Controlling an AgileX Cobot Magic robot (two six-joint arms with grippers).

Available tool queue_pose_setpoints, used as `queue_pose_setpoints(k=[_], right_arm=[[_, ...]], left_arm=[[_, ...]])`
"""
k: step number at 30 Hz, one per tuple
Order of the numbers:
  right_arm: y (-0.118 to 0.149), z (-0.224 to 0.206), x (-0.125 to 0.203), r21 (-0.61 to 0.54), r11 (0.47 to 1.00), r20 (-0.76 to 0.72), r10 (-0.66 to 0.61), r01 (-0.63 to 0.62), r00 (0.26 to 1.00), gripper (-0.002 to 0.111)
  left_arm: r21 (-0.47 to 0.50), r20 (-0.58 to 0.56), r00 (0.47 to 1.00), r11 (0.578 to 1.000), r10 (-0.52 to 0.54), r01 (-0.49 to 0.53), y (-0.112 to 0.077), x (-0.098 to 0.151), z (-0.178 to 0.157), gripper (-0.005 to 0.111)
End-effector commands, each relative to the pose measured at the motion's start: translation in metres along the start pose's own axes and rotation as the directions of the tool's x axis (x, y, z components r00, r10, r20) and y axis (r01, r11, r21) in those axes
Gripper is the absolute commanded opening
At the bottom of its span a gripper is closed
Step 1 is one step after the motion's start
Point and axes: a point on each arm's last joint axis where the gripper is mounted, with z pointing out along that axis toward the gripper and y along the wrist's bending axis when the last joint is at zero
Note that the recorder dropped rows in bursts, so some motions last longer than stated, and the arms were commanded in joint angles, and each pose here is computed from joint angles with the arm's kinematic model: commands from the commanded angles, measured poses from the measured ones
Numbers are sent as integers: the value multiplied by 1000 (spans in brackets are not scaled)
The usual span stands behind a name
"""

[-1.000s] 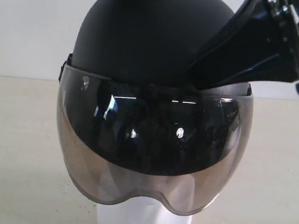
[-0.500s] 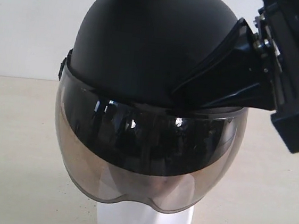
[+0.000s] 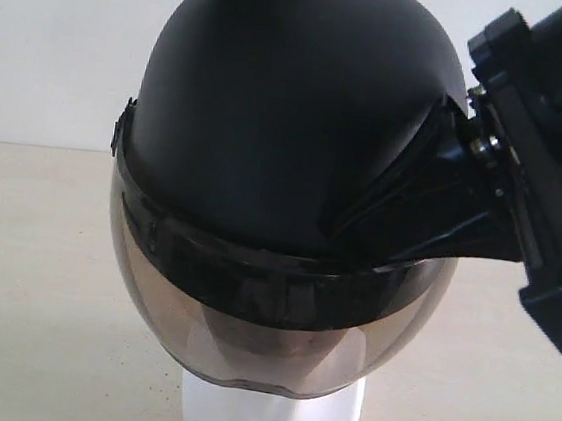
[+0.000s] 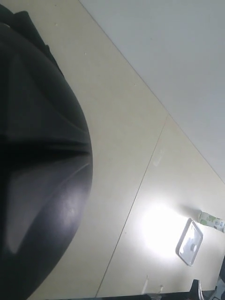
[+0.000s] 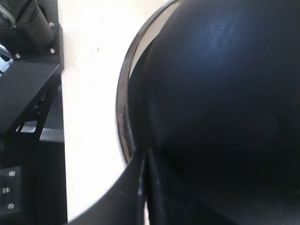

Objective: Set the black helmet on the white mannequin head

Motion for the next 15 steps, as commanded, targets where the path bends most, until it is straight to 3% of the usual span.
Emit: queue_pose_setpoints(k=[1,4,6,7,8,9,10,11,12,13,15], right_arm=[[-2,1,2,9,1000,-19,-11,11,1000,0],[-2,0,1,32,999,-2,-19,19,1000,0],[1,-15,-5,129,990,75,-60,50,995,0],[3,-33,-7,269,963,133,-44,7,990,0],[2,-41,-6,334,942,150,-17,-34,989,0],[-2,-57,1,483,859,168,99,-169,981,0],[-5,-63,6,536,813,173,159,-228,972,0],[-13,-70,20,637,672,202,326,-377,924,0],[-20,-69,31,692,564,235,416,-452,878,0],[-22,-66,35,693,527,262,452,-492,853,0],[-26,-58,35,663,521,334,437,-538,835,0]], left_arm=[[2,-73,997,1000,2,-2,6,13,8,4],[2,-73,997,1000,2,-2,6,13,8,4],[0,-73,997,1000,1,-1,7,13,8,4],[-7,-72,997,1000,-2,1,9,13,7,4],[-7,-72,997,1000,-11,10,9,13,7,4],[-15,-72,997,999,-29,28,12,14,4,4],[-11,-73,997,999,-31,31,12,14,4,4],[-10,-72,997,999,-33,32,12,14,4,4],[-6,-67,997,999,-38,38,11,13,4,4],[-4,-64,997,999,-40,40,11,13,4,4],[10,-50,997,998,-57,57,10,12,4,4]])
